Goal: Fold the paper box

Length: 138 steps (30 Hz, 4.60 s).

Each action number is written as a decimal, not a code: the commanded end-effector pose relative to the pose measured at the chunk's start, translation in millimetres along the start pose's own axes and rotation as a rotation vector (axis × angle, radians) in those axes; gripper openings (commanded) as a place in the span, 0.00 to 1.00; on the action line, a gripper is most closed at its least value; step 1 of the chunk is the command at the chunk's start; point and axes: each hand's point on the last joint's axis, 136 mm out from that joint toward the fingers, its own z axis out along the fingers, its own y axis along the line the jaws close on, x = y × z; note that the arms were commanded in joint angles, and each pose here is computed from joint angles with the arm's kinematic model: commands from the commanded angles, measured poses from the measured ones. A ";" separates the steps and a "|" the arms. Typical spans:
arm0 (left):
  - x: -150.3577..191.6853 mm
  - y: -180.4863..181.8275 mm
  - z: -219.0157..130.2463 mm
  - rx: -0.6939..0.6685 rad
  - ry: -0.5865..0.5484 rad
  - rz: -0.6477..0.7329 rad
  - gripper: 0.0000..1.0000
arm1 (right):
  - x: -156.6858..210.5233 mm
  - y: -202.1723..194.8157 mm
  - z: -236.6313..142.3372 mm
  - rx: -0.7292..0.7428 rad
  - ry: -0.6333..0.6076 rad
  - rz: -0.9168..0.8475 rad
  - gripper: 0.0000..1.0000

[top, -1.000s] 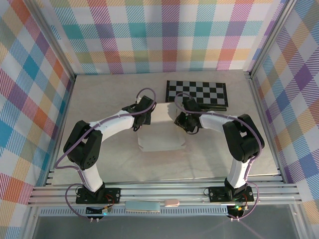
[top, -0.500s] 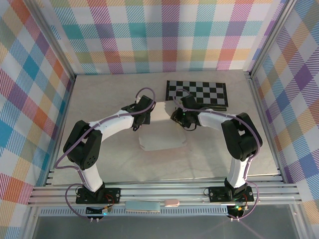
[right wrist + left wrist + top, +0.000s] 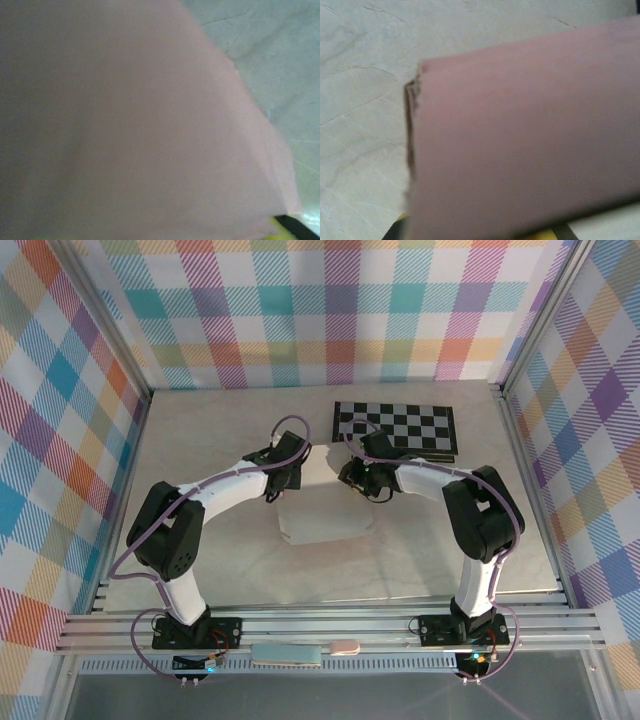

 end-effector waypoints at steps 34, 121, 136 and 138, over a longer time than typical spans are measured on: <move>-75.7 -75.9 -53.6 0.717 0.166 -0.096 0.00 | -112.1 36.2 -201.4 -0.672 -0.010 -0.412 0.42; -67.1 -85.5 -72.3 0.575 0.096 0.063 0.00 | -99.1 -12.7 -119.7 0.784 -0.203 -0.604 0.00; -66.8 -86.4 -72.3 0.573 0.098 0.050 0.00 | -87.3 2.0 -105.0 0.649 -0.156 -0.598 0.13; -66.7 -86.5 -72.0 0.573 0.099 0.049 0.00 | -85.4 -0.9 -102.4 0.649 -0.149 -0.590 0.13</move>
